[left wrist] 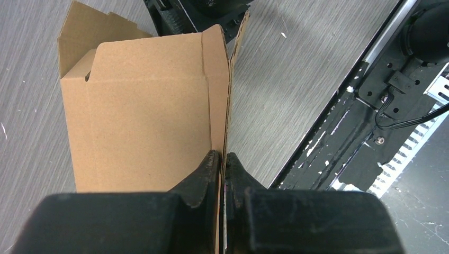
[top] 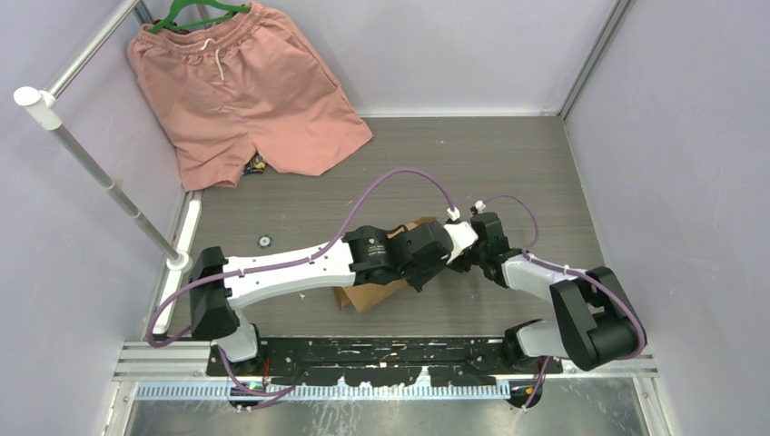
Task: Fold the paper box
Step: Fold the paper box at the center of the board.
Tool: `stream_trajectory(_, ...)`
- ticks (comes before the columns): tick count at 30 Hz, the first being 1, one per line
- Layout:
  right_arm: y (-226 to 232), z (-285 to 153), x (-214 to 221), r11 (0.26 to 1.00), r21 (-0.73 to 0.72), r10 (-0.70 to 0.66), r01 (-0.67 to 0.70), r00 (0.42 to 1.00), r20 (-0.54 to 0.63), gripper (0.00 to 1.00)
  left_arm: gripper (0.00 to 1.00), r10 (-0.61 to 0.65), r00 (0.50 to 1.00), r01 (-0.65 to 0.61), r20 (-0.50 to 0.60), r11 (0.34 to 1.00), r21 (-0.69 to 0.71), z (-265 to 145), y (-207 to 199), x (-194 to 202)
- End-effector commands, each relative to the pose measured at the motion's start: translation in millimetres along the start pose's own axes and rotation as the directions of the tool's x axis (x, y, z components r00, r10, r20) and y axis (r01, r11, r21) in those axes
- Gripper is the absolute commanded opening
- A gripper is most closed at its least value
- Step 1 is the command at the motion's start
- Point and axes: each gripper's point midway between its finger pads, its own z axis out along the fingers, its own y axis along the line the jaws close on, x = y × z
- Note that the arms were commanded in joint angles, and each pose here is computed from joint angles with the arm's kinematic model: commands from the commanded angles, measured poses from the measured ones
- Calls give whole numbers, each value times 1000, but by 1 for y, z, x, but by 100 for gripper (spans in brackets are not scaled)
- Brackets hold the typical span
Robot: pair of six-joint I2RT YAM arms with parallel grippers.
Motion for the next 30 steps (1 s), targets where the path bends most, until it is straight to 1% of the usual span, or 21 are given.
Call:
stream_trajectory(1,3,8,-20,999,-23,-30,32,996,87,37,7,-43,997,40,60,998,45,-16,-5,-14)
stream_trajectory(3,2,11,-22,999,-26,-28,30,995,98,30,7,-44,997,41,62,998,47,-16,-6,-15)
stream_trajectory(5,0,12,-24,999,-17,-25,27,994,107,27,7,-43,997,40,61,998,48,-16,-6,-15)
stream_trajectory(12,-5,10,-34,999,26,-47,43,989,141,21,7,-45,997,42,63,998,54,-16,-7,-15)
stream_trajectory(17,-9,19,-36,999,33,-41,37,989,140,17,7,-44,997,41,65,998,56,-16,-8,-16)
stream_trajectory(25,-10,35,-33,1000,1,-16,16,993,116,16,7,-50,996,45,71,997,61,-16,-8,-16)
stream_trajectory(30,-6,37,-31,999,-33,-7,11,994,110,16,7,-50,996,45,71,997,64,-16,-8,-17)
